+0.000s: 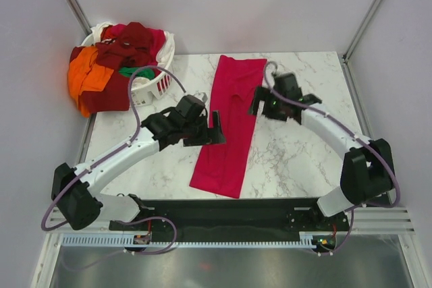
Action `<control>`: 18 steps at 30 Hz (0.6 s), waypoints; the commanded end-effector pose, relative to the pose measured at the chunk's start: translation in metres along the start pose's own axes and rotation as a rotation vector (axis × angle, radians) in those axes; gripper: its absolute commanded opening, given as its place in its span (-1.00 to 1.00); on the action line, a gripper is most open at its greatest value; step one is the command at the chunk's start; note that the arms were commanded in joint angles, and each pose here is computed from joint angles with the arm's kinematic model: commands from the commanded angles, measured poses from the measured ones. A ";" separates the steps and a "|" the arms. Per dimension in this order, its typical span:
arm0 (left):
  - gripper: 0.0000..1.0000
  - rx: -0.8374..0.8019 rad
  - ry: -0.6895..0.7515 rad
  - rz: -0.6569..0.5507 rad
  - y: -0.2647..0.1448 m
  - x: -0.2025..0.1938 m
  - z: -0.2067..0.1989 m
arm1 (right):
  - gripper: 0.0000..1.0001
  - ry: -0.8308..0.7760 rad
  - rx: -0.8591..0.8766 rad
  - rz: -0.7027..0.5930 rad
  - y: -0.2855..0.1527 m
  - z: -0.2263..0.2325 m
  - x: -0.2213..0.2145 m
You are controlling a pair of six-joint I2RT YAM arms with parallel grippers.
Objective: Fold and stack the t-shirts
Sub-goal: Fold the tshirt
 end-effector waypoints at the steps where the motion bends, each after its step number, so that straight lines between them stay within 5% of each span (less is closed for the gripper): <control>1: 0.88 0.175 0.029 0.015 -0.006 -0.019 0.046 | 0.96 0.019 0.097 0.304 0.017 -0.008 -0.106; 7: 0.65 0.260 -0.006 0.050 0.005 -0.049 0.078 | 0.93 -0.009 0.158 0.388 -0.024 -0.013 -0.186; 9: 0.49 0.276 -0.020 0.073 0.012 -0.059 0.086 | 0.90 -0.003 0.192 0.381 -0.038 -0.009 -0.199; 18: 0.33 0.229 -0.058 0.116 0.042 -0.085 0.097 | 0.77 0.021 0.224 0.443 -0.047 -0.020 -0.246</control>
Point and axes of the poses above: each gripper's point midway between its finger pads, its own y axis out along the fingers, its own z axis along the line the jaws close on, x = y × z, the point moved 9 cm from there along -y, back along the fingers, and after that the axes turned 6 degrees about y, right-handed, at the moved point
